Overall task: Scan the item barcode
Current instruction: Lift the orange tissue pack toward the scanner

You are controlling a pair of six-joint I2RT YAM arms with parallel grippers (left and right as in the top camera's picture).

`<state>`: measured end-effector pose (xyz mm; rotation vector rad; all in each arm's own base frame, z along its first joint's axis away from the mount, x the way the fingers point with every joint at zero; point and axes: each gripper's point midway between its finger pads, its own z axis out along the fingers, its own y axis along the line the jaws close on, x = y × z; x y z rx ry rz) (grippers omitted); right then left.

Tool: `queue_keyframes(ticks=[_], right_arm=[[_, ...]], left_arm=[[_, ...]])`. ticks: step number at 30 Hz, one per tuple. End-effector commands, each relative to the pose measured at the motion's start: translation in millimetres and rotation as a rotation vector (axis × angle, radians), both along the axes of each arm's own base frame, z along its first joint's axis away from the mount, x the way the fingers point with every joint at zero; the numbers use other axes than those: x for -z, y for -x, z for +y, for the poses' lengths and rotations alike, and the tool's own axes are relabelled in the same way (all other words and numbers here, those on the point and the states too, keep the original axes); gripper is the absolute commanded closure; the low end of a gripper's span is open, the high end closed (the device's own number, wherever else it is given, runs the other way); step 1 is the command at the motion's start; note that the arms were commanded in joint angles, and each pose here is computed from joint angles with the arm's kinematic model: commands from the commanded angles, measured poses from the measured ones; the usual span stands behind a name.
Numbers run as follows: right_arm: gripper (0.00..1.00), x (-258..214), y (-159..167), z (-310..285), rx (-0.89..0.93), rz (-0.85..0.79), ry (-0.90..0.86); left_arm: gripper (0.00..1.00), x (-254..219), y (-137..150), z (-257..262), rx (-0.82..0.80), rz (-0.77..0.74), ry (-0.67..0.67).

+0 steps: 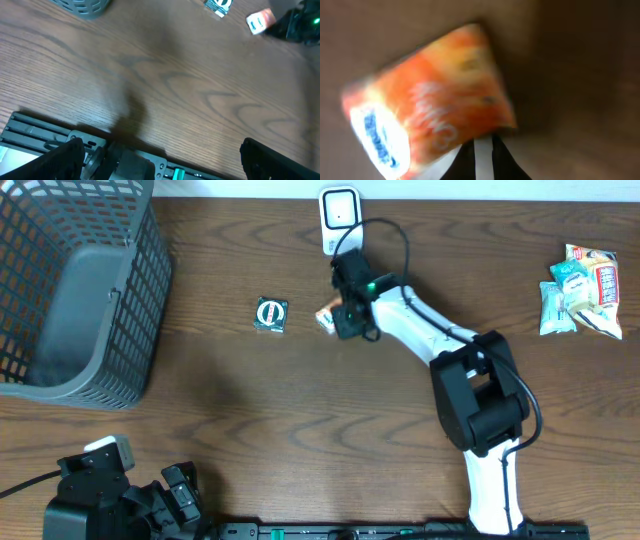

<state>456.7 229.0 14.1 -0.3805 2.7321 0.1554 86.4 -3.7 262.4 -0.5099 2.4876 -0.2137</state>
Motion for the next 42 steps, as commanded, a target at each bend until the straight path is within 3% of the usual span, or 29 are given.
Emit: queue_keyframes(ticks=[1,6,12,15,23,42], right_arm=[[0.91,-10.9,-24.7,-6.9,0.064,-0.07,-0.059],[0.84,-34.5,-41.2,9.3,0.029,-0.094,-0.206],[0.71,-50.8,-32.9,27.8,-0.024,-0.035,-0.304],[0.53,-52.7,-22.2,40.2,-0.049,0.019,-0.379],[0.52,-35.7,-23.2,15.2,0.317,0.092,-0.348],[0.45,0.3,-15.1,28.4,0.359,0.08,-0.263]], left_arm=[[0.02,-1.0,-0.4,1.8,-0.016,-0.004,-0.001],[0.02,-1.0,-0.4,1.8,-0.016,-0.004,-0.001],[0.02,-1.0,-0.4,1.8,-0.016,-0.004,-0.001],[0.02,-1.0,-0.4,1.8,-0.016,-0.004,-0.001],[0.02,-1.0,-0.4,1.8,-0.016,-0.004,-0.001],[0.02,-1.0,-0.4,1.8,-0.016,-0.004,-0.001]])
